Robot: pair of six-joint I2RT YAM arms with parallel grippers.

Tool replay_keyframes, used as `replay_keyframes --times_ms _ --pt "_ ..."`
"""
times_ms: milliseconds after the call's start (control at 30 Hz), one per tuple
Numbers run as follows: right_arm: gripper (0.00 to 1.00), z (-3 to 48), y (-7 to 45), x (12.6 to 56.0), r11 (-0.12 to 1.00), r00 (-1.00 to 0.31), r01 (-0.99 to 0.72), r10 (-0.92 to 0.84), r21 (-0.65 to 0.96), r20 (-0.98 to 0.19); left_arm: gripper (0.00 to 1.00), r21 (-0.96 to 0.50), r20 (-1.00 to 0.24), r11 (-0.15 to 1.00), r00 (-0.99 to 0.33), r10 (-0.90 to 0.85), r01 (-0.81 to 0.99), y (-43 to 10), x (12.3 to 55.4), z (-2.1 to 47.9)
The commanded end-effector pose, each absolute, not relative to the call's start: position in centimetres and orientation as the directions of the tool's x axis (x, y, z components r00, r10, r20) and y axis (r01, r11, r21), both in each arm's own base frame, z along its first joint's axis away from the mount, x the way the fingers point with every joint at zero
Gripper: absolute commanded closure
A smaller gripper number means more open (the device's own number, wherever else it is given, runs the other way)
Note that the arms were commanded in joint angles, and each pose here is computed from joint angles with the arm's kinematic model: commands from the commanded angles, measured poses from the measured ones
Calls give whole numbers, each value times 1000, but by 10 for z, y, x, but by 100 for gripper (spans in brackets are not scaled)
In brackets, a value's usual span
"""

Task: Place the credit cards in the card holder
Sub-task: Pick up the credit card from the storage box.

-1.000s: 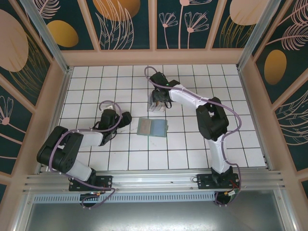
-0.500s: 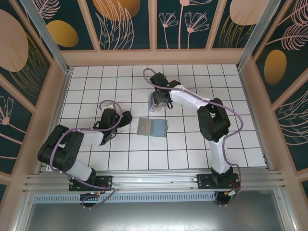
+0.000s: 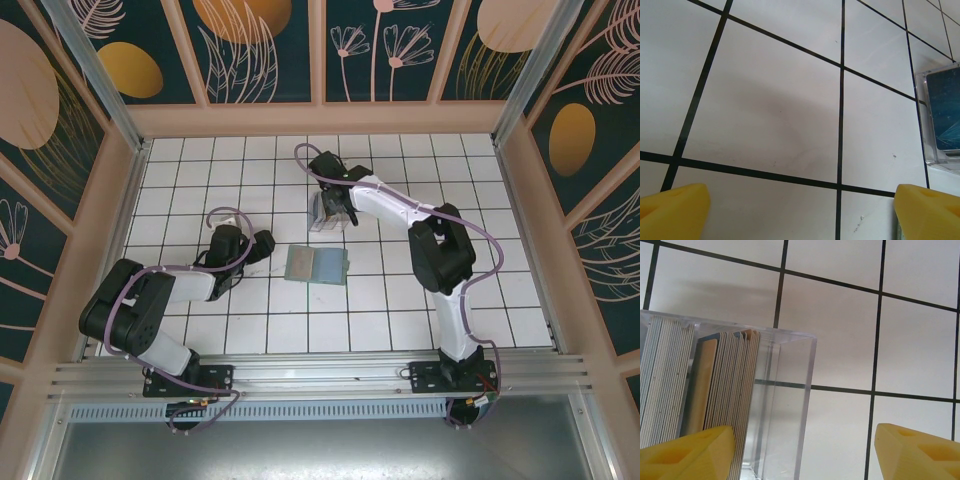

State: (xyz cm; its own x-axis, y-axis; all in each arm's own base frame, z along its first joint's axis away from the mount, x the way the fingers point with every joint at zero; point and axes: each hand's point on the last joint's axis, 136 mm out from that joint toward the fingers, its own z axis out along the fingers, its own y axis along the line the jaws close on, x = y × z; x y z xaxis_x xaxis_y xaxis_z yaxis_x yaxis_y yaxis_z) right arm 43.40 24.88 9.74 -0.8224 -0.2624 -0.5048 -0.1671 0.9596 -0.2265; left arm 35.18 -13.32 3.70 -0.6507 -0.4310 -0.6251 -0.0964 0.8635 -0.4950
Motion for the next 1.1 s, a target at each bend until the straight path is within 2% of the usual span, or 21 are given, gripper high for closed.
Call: replay_keyframes --times_ms 0,133,267,800,1067 --pt "25 124 269 430 965 -797 -226 -261 -133 -545 5 -523 -557 849 -722 -410 -78 -147 343 20" --pt "24 132 277 433 966 -781 -244 -251 -89 -572 5 -521 -557 850 -724 -407 -77 -147 343 20" --pt "24 117 280 435 964 -797 -254 -252 -74 -549 5 -521 -555 851 -729 -400 -70 -148 343 20" --pt "24 73 244 430 968 -846 -183 -244 -171 -475 4 -512 -556 856 -733 -393 -70 -149 345 19" --pt "25 101 242 437 961 -807 -151 -256 -232 -532 4 -514 -550 855 -738 -390 -69 -150 345 17"
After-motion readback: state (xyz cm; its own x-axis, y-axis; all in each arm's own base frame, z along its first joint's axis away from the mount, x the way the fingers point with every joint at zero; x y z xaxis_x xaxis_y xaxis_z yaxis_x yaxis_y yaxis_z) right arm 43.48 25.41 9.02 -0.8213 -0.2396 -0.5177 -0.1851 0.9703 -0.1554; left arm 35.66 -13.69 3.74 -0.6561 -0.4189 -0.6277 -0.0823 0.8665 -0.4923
